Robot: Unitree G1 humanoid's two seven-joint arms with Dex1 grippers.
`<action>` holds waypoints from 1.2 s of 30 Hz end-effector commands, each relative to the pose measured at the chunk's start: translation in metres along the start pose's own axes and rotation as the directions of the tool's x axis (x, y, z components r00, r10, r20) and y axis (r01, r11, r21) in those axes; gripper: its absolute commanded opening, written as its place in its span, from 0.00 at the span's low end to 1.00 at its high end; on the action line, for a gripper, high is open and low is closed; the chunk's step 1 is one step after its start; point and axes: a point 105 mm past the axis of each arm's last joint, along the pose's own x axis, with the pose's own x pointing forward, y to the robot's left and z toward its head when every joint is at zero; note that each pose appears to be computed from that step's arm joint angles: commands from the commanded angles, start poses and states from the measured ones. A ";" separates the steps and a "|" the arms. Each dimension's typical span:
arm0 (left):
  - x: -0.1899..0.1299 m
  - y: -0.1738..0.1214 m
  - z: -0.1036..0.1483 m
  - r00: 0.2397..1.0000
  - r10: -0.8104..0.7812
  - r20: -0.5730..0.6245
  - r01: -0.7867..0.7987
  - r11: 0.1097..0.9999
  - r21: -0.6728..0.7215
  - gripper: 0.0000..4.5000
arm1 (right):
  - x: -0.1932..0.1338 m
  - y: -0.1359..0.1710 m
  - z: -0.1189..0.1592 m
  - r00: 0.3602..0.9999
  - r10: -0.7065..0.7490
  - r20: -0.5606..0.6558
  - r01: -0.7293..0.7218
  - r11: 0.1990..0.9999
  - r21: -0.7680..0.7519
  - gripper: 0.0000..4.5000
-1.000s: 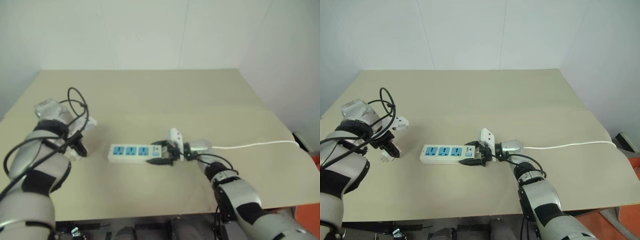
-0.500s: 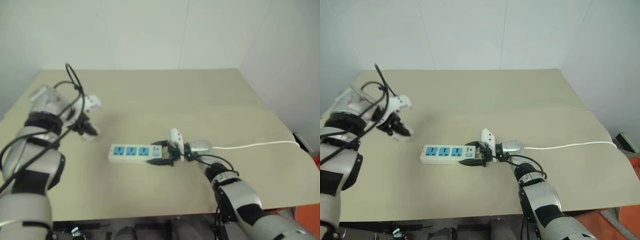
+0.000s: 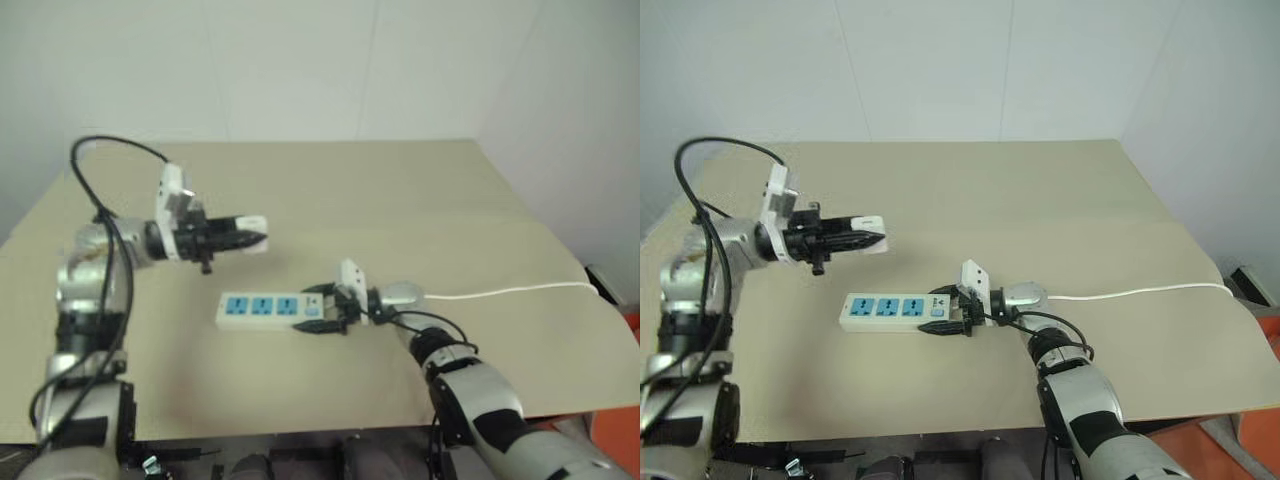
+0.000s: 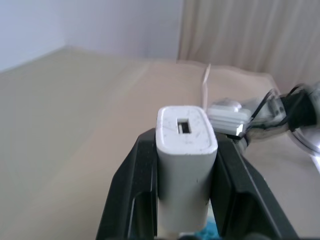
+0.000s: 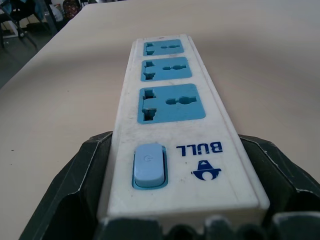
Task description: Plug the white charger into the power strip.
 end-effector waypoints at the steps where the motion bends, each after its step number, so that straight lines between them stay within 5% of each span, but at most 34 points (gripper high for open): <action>1: 0.009 -0.016 0.001 0.997 -0.043 0.066 0.044 0.999 -0.026 0.22 | 0.006 0.011 -0.011 0.997 0.063 -0.053 -0.062 0.998 0.016 0.76; 14: 0.024 -0.027 -0.064 0.989 -0.147 -0.028 0.144 0.985 -0.091 0.22 | 0.008 0.014 -0.013 0.996 0.077 -0.052 -0.076 0.997 0.019 0.76; 36: 0.023 -0.020 -0.085 0.981 -0.186 -0.063 0.187 0.982 0.018 0.22 | 0.003 0.015 -0.016 0.996 0.065 -0.058 -0.064 0.998 0.019 0.76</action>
